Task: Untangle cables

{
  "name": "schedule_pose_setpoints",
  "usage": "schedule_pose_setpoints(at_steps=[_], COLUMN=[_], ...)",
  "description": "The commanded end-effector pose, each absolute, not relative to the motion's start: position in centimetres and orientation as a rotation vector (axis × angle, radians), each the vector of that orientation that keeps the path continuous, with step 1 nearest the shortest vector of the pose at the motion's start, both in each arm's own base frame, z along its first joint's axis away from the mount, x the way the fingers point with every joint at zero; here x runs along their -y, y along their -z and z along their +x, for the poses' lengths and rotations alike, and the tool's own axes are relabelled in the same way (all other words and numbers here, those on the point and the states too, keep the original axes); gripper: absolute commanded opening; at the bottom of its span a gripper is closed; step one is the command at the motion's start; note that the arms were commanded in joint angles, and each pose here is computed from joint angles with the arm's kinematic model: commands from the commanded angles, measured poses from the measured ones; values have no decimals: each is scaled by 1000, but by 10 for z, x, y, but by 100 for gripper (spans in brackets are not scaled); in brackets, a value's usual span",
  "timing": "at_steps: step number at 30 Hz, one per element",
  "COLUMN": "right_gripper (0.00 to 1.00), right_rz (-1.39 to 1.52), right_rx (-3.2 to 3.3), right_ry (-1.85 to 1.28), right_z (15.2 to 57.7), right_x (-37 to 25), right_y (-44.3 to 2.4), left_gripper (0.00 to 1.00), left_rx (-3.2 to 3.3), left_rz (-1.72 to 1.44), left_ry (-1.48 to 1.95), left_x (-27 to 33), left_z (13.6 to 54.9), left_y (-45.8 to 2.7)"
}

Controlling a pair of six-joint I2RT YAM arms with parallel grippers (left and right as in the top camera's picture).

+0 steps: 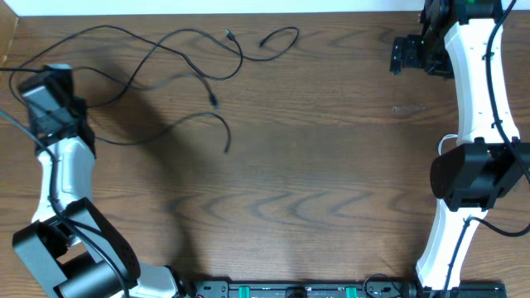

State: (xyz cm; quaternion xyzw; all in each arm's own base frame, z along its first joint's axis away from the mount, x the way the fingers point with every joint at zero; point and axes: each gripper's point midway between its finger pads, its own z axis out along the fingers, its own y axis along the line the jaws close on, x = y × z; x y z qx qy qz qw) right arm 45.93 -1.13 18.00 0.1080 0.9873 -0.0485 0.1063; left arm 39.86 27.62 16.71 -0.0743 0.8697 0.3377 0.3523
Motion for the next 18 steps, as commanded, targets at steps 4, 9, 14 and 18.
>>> schedule_pose_setpoints(at_steps=[4,9,14,18], right_gripper=[99,99,99,99], right_rz=[336,336,336,336], right_rx=[-2852,-2852,-2852,-2852], right_ry=[135,135,135,135], right_z=[459,459,459,459], right_x=[13,13,13,13], right_y=[-201,-201,-201,-201], left_gripper=[8,25,95,96], left_rx=[-2187,-2186,-2181,-2171], left_rz=[-299,-356,-364,-430], left_ry=[-930,-957,-959,-920], left_x=[-328,-350,-354,-352], left_z=[374,361,362,361], left_y=[-179,-171,-168,-165])
